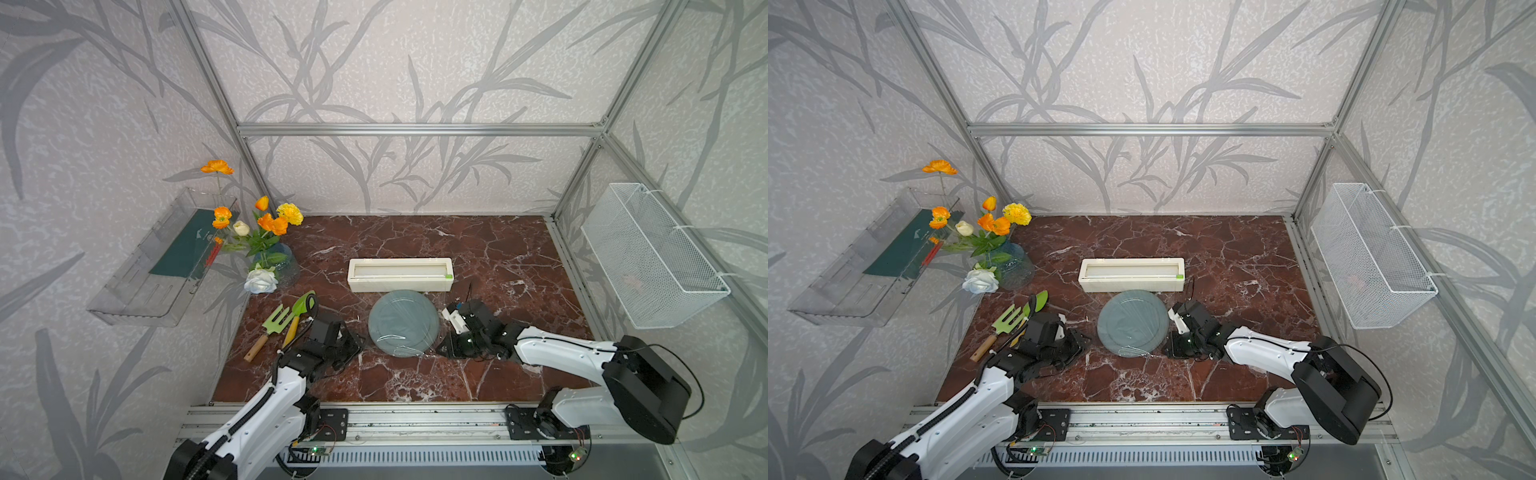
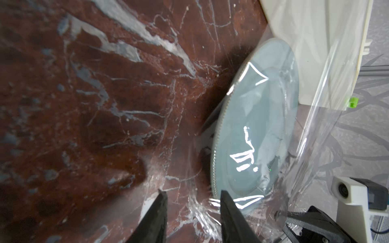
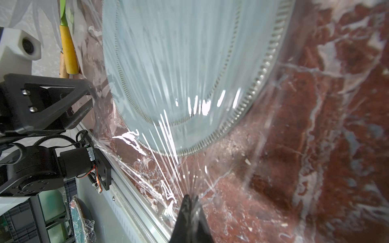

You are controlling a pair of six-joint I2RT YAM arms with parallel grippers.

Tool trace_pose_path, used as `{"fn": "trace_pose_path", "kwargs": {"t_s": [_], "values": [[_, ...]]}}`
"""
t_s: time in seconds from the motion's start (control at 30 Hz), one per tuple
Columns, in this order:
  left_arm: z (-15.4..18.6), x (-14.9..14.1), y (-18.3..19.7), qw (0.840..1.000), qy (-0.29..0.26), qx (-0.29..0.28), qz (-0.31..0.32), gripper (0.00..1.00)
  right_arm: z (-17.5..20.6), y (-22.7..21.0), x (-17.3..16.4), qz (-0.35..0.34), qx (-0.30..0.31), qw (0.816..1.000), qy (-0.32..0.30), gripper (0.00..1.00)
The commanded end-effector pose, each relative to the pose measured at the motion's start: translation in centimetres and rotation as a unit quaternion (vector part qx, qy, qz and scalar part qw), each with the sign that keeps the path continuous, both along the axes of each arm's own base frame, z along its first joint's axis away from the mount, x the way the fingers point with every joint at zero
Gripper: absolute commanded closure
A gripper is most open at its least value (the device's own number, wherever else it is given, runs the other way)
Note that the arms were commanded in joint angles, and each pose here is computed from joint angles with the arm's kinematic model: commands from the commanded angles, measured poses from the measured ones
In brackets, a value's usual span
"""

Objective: Wrap the plate with plastic wrap
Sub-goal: Cover the plate with plastic wrap.

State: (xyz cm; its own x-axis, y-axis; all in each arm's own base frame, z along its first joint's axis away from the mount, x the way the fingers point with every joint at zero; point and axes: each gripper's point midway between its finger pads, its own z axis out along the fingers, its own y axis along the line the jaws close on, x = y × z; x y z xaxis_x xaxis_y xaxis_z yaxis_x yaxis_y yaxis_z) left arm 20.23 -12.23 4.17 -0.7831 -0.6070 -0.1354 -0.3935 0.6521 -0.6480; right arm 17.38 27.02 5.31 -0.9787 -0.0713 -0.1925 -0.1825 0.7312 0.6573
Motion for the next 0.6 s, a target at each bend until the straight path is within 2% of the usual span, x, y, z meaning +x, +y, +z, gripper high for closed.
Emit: {"fn": "trace_pose_path", "kwargs": {"t_s": [0.0,0.2,0.4,0.57], "values": [[-0.1,1.2,0.4,0.999,-0.015,0.004,0.029,0.60,-0.4,-0.2,-0.4,0.005,-0.010,1.000,0.005,1.00],[-0.6,1.7,0.6,0.998,-0.017,0.002,0.055,0.61,-0.5,0.1,-0.3,0.008,-0.007,1.000,0.007,1.00],[-0.7,2.2,0.8,0.995,-0.035,-0.004,0.089,0.66,-0.6,0.4,-0.3,0.007,-0.002,1.000,0.010,1.00],[-0.8,2.5,0.5,0.995,-0.041,0.011,0.088,0.68,-0.8,0.6,-0.3,0.008,-0.001,1.000,0.015,1.00]]}}
